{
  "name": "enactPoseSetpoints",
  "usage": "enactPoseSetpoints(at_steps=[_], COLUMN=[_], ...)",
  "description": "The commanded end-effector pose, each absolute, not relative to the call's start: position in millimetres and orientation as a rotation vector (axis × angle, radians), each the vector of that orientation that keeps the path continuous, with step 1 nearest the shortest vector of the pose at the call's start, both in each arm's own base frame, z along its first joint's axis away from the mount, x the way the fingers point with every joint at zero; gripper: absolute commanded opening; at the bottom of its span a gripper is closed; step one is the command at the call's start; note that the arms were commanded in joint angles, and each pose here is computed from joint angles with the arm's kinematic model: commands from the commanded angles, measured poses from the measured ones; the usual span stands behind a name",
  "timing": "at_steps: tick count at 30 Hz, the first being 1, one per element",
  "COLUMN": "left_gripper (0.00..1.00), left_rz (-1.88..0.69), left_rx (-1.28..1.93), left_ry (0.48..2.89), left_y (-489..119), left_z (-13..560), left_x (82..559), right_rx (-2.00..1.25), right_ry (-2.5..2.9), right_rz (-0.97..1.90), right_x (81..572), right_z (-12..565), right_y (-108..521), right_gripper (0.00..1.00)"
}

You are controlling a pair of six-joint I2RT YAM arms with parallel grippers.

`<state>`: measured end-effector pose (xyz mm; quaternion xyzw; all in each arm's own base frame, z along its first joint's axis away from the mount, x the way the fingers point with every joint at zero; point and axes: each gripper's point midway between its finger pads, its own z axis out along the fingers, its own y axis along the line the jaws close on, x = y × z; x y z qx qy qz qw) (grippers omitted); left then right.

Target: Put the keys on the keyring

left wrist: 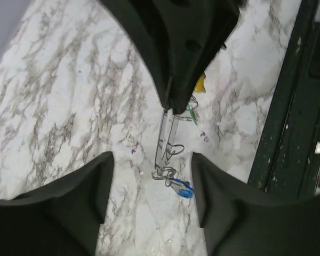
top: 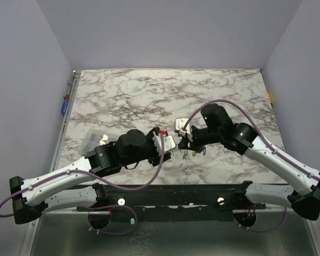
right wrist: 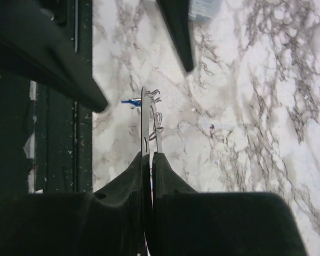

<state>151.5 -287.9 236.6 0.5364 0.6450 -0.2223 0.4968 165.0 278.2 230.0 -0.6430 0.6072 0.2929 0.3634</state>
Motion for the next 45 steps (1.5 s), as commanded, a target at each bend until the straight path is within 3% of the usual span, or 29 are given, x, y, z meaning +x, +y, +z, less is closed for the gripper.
enactPoseSetpoints(at_steps=[1,4,8,11,13,16,18,25,35,45], left_gripper=[0.76,0.88,0.92,0.95,0.95,0.95,0.95,0.95,0.99,0.99], left_rz=[-0.468,-0.486,-0.504,-0.499,-0.488,-0.477,-0.493,-0.504,-0.504,-0.441], left_rx=[1.112,1.068,1.001,0.952,0.917,0.872,0.856,0.806,0.635,0.525], left_ry=[1.446,1.404,1.402,1.419,1.431,1.443,1.442,1.431,1.424,1.416], left_y=[-259,-244,-229,-220,-214,-206,-204,-191,-173,-155], left_z=[301,314,317,307,299,288,283,267,250,257], left_x=[163,157,153,154,156,158,156,153,161,171], right_rx=[-1.449,-1.188,-0.822,-0.507,-0.568,-0.389,-0.505,-0.332,-0.154,-0.092], right_ry=[1.427,1.23,1.106,1.17,1.136,1.26,1.196,1.449,1.609,1.741], right_rz=[0.578,0.583,0.601,0.821,0.954,0.967,0.993,0.775,0.849,1.021], right_x=[193,198,211,218,204,227,216,255,268,288], right_z=[256,302,351,368,373,373,378,352,290,263], right_y=[273,271,254,251,271,267,279,254,263,317], right_gripper=[0.01,0.01,0.01,0.01,0.01,0.01,0.0,0.01,0.01,0.01])
